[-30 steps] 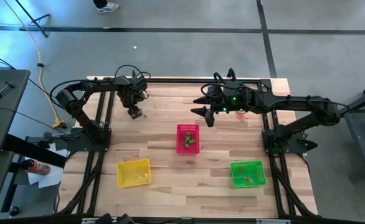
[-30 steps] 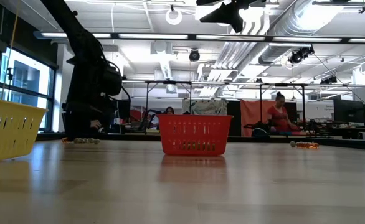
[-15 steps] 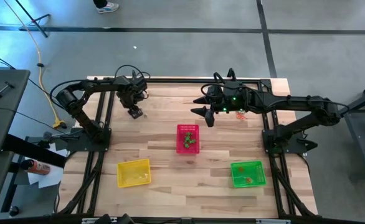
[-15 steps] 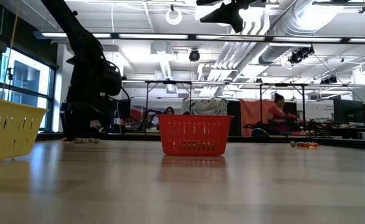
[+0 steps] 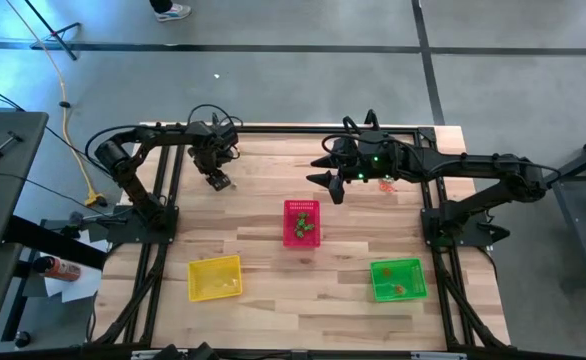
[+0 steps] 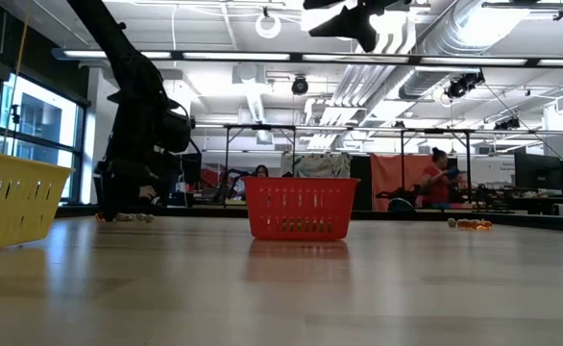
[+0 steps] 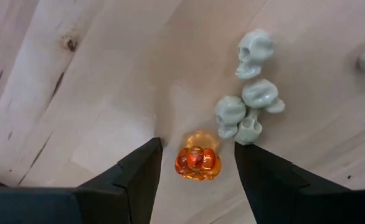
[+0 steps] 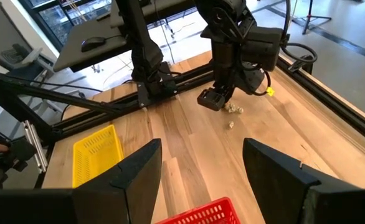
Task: Sort Halloween decoration
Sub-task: Put the orange pumpkin toy into the green bin
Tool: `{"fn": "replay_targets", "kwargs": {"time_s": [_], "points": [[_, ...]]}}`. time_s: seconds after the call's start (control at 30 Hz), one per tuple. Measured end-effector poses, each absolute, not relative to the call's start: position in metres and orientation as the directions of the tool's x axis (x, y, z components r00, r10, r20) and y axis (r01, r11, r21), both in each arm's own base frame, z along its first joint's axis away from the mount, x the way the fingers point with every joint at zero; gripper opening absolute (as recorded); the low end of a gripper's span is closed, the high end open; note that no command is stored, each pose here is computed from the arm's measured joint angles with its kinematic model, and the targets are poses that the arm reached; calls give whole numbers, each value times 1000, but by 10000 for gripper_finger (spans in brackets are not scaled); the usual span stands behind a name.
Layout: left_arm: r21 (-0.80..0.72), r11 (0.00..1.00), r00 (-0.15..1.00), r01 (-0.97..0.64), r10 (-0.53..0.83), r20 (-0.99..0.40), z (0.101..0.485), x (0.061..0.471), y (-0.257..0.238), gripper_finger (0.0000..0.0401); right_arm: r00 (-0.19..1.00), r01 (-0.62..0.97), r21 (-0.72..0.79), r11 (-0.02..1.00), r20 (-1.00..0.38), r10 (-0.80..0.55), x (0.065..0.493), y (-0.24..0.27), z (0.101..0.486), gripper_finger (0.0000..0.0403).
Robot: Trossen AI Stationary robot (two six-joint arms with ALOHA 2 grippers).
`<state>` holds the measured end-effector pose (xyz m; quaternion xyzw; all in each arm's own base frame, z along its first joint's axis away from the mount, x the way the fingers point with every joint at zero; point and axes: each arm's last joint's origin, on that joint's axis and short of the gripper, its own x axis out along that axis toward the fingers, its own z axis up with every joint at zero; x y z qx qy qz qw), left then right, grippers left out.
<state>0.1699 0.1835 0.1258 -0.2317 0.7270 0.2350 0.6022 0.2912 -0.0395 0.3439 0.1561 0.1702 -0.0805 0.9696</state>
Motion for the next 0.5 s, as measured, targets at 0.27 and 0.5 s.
{"fn": "replay_targets", "kwargs": {"time_s": [0.27,0.5], "points": [[63,783,-169,-619,-54,-984,125,170,183,189,929,209,274,939,-356,-103,291,-39,344,220],[53,783,-183,-619,-79,-980,125,168,181,143,929,209,274,939,-356,-103,291,-39,344,220]]}}
